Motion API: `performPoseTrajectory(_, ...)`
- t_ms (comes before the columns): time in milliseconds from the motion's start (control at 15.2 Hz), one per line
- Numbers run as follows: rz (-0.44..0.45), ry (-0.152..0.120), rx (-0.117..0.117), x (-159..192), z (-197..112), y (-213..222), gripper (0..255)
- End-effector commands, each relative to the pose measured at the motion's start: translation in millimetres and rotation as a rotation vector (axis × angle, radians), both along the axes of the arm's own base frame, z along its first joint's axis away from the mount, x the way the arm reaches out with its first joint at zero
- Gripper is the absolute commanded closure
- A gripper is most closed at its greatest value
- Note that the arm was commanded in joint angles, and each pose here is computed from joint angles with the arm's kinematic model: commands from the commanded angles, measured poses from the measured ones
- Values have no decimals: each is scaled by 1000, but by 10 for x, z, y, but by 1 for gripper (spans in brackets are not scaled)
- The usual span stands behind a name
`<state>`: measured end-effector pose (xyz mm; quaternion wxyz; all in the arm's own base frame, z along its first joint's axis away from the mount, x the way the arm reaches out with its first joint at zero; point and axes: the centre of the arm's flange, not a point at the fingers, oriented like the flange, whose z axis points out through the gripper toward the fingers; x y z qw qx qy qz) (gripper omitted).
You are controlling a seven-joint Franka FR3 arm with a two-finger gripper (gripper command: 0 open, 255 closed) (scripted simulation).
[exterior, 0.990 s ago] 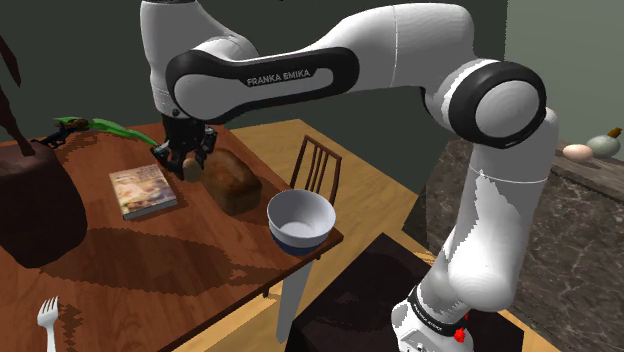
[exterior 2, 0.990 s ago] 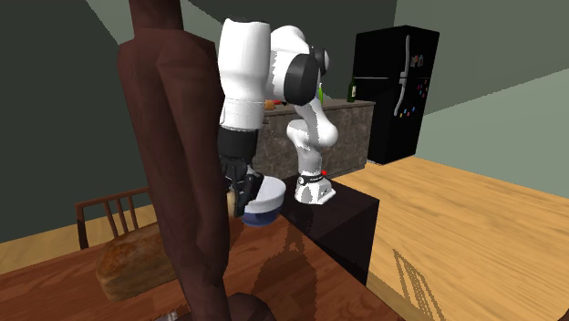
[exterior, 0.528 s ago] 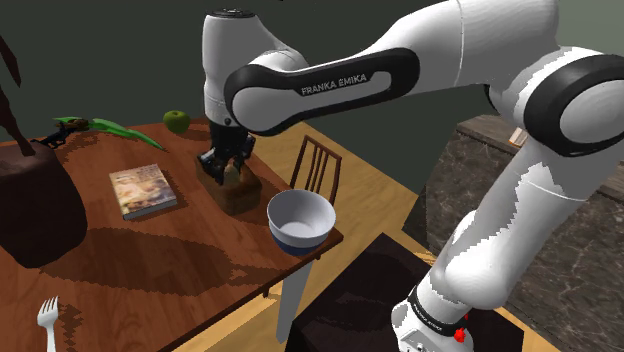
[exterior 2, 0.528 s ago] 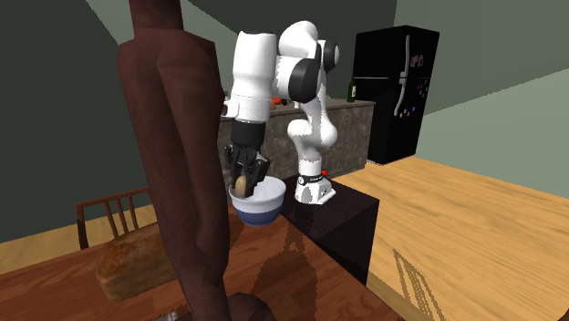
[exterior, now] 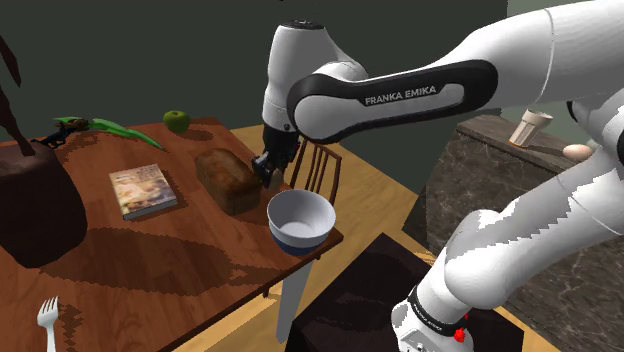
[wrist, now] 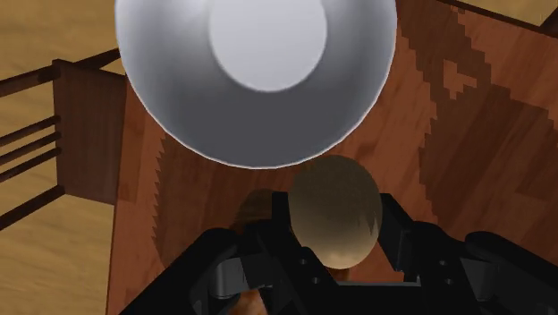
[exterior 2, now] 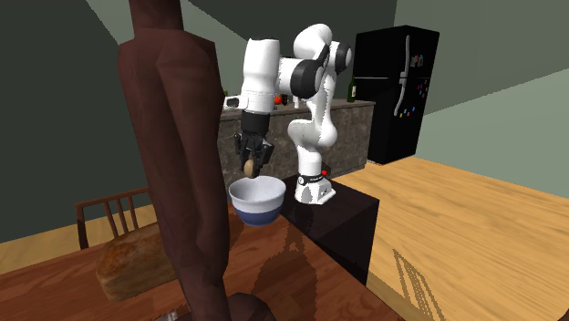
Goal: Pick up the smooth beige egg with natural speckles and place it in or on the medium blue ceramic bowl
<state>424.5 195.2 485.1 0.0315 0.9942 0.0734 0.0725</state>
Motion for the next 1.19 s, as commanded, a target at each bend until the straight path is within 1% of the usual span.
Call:
performPoseTrajectory(0, 0, -1, 2, -200, -4, -187, 255)
performPoseTrajectory(198, 0, -1, 2, -473, -3, -473, 255)
performPoseTrajectory(264, 0, -1, 2, -616, -2, -624, 255)
performPoseTrajectory(1122, 0, -1, 2, -616, -688, -624, 255)
